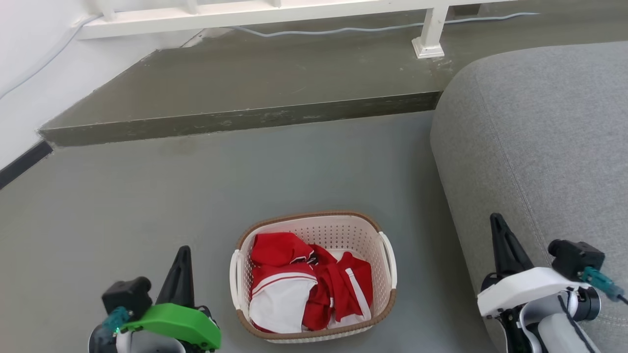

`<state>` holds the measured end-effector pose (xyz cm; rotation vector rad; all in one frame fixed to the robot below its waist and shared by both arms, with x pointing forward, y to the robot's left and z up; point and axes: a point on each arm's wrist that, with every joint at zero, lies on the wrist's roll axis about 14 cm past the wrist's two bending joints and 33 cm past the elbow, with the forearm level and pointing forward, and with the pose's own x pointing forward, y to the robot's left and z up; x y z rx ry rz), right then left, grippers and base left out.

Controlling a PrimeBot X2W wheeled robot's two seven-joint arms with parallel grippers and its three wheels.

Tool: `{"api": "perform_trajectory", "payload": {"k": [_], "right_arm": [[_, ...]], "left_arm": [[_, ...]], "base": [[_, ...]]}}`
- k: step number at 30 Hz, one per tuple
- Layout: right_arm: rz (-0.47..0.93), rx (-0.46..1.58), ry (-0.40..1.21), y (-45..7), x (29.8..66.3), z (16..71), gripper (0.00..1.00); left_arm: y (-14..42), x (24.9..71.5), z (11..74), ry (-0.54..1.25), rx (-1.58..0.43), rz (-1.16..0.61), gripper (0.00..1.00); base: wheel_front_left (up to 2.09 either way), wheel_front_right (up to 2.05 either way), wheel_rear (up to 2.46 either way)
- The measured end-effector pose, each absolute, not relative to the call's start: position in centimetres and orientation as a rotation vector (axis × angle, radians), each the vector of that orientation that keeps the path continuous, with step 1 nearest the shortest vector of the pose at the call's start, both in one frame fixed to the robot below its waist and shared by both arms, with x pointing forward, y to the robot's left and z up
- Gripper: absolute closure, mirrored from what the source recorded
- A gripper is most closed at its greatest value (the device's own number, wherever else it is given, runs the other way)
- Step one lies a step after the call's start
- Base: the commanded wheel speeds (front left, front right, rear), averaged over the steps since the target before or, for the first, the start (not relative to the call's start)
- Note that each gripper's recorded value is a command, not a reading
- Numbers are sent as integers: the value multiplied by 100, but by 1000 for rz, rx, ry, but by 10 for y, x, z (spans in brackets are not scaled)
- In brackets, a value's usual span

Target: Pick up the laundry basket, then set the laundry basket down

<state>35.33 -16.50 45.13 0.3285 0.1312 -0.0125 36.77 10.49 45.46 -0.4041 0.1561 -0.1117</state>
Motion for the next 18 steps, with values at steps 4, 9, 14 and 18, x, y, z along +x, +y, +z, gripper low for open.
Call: {"api": "perform_trajectory", "payload": {"k": [4,9,14,18], "right_arm": [[-35,401,142,-169,354,450,100],[-55,467,154,-173,354,449,100],[-72,537,163,-175,354,448,100],[-84,592,171,-179,355,448,100]], "left_arm": [[111,368,453,173,-467,-87,100],[115,369,452,188,-530,-68,100],[121,369,452,197,-595,-45,100],[124,369,451,209,-649,-35,100]], "base": [[0,0,0],[0,0,0],[0,0,0],[0,0,0]]}}
